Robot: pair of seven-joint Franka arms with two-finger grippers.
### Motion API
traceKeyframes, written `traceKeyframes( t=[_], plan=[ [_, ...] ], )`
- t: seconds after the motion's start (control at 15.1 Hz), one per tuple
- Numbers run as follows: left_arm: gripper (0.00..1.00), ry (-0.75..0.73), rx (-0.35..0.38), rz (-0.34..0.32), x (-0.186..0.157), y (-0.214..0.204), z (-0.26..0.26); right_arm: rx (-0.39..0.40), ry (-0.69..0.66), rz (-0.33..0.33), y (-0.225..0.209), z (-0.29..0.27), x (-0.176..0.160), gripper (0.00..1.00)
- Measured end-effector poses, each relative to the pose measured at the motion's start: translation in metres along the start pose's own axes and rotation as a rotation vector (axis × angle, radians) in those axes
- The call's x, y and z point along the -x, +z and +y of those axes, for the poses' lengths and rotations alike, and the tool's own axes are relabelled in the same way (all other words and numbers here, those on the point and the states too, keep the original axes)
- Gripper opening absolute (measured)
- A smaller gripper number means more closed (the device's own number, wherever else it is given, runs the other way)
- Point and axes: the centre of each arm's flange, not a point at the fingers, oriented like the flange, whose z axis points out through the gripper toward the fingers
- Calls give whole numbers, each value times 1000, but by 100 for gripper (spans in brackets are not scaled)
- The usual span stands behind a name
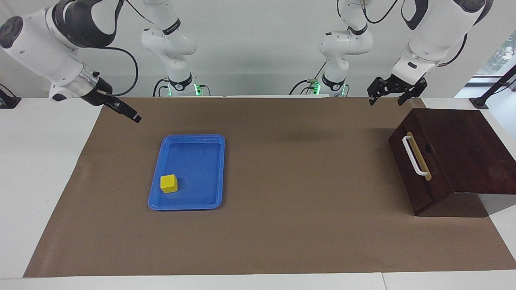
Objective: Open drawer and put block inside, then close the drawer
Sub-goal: 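Move the right gripper over the yellow block in the blue tray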
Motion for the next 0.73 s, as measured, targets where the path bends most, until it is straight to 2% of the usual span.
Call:
traceKeyframes(
  t=[0.13,0.33,0.53,0.73],
  plan=[
    [100,0,0,0,0,0,0,-71,231,-115,34,2,-30,100],
    [100,0,0,0,0,0,0,-143,481,-217,92,11,-67,100],
    [100,0,0,0,0,0,0,-162,621,-311,136,17,-96,100],
    [100,0,0,-1,0,0,0,-181,678,-351,158,14,-118,100]
  ],
)
